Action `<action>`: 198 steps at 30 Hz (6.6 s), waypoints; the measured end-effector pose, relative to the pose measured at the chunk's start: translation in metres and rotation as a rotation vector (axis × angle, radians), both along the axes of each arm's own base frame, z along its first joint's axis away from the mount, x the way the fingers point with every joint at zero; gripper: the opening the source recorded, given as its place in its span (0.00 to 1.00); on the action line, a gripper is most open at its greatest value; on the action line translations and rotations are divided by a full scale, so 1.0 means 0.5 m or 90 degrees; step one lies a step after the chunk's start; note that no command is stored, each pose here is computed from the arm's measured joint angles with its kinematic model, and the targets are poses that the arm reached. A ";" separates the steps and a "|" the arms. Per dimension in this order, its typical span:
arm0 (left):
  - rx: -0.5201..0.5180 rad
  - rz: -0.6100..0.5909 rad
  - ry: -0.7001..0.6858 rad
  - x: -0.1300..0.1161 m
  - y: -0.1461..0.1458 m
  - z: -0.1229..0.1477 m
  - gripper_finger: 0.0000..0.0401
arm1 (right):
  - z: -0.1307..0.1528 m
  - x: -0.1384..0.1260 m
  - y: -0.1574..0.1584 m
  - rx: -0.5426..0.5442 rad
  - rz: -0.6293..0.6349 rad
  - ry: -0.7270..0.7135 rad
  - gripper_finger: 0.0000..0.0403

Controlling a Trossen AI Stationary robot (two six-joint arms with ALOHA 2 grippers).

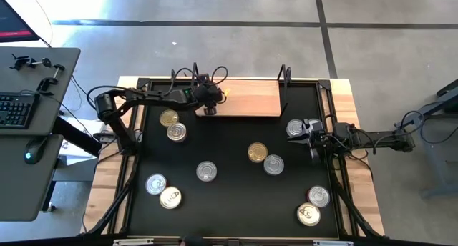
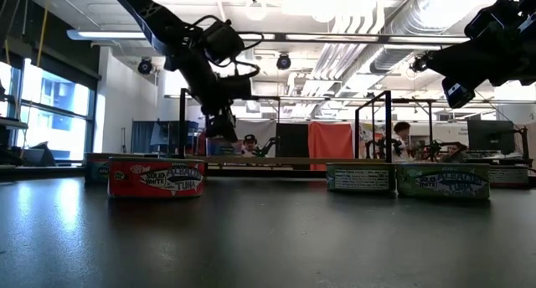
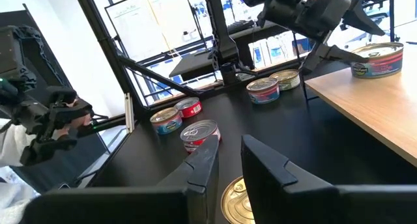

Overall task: Stack canned seafood by type on shelf
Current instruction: Put the center green canned tuna on the shelf, then put the top right red canned tuna on the shelf

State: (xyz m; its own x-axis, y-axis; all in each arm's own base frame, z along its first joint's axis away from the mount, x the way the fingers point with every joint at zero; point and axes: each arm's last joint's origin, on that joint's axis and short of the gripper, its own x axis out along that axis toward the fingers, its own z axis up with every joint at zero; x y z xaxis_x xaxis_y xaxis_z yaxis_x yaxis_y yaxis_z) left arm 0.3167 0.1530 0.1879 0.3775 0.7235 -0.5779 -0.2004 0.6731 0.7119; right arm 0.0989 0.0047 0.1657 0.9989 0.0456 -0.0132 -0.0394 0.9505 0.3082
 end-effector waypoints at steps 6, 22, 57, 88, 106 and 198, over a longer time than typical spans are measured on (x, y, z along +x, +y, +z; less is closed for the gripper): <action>0.021 -0.042 -0.068 0.018 -0.054 0.042 0.59 | 0.000 0.000 0.000 0.000 0.000 0.000 0.14; -0.311 -0.561 -0.270 0.028 -0.339 0.076 0.59 | 0.000 0.000 0.000 0.000 0.000 -0.001 0.14; -0.339 -0.498 -0.381 0.116 -0.430 -0.060 0.59 | 0.012 0.001 -0.003 -0.005 -0.032 -0.039 0.14; -0.264 -0.326 -0.453 -0.131 -0.373 -0.003 0.59 | 0.142 0.262 0.237 -0.161 0.082 0.274 0.27; -0.269 -0.326 -0.437 -0.132 -0.375 -0.008 0.59 | -0.061 0.240 0.316 -0.311 -0.136 0.627 0.36; -0.222 -0.294 -0.494 -0.214 -0.439 0.084 0.59 | 0.068 0.576 -0.221 -0.239 -0.017 0.488 0.00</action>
State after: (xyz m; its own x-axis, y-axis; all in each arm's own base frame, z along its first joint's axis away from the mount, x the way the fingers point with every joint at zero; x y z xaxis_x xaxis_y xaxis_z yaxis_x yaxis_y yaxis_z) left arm 0.2097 -0.0665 0.2298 0.9490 0.2423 -0.2018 -0.1926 0.9521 0.2376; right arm 0.3870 -0.1058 0.1999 0.7083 -0.1197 -0.6956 0.0750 0.9927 -0.0945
